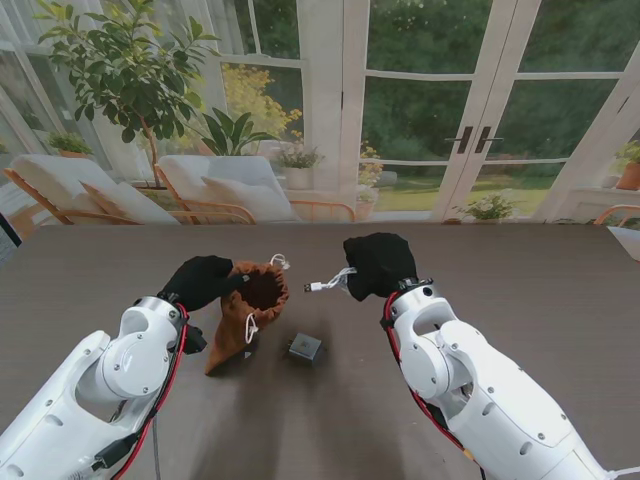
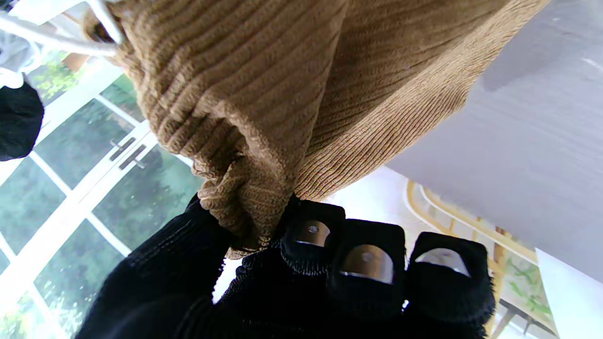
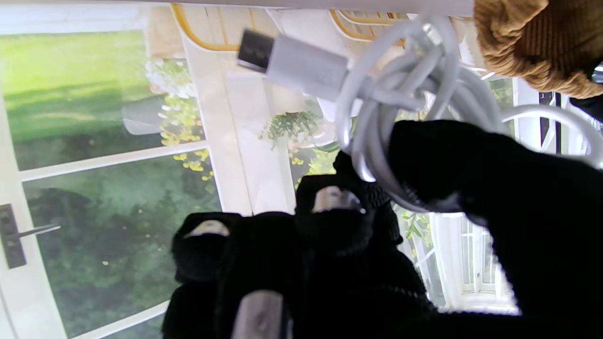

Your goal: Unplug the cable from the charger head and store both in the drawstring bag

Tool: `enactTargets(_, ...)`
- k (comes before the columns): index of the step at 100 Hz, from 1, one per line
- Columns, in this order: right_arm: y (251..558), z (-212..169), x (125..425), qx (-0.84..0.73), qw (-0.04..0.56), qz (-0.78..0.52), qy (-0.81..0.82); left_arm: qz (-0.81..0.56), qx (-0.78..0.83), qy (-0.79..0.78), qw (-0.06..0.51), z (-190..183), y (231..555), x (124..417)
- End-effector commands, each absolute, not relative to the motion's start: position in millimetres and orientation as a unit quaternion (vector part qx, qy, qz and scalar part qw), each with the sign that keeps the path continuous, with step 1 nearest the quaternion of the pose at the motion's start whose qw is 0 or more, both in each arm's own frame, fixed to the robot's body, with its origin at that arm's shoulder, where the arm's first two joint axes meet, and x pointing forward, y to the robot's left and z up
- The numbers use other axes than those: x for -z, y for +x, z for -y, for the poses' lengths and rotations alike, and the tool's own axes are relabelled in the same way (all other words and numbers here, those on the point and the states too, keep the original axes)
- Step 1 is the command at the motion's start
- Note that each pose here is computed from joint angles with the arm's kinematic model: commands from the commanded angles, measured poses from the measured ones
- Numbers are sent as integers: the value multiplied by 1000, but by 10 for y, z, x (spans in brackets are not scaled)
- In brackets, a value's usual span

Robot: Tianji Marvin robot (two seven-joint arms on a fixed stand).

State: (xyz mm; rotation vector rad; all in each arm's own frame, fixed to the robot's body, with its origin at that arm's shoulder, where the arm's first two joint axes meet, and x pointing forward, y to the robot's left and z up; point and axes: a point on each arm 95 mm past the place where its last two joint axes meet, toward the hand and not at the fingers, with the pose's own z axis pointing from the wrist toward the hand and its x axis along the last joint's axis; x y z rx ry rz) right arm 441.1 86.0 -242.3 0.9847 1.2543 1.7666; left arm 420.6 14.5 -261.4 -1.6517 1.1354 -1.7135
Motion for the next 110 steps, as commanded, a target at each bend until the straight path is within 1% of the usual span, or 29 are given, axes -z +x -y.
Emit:
enactTargets(1,4356,-974,2355,-696,364,-490,377,-412,645,-599,235,-41,4209,2504)
enactTargets(27,4269,-1081,2228,-708,365,-476,372,-399,665,-597,207,91,4251,2409)
enactTargets(60,4184,-1258,2069,-720,368,-459,368,-394,684,-584,191,199,4279,2319)
enactTargets(76,4189,-1315,2040,-716,373,-462,367,-391,692,-581,177,247,4266,2274)
enactTargets(110,4186,-1404,2038,-718,378,-438,388,-384,702,-585,137,392,4312,2301)
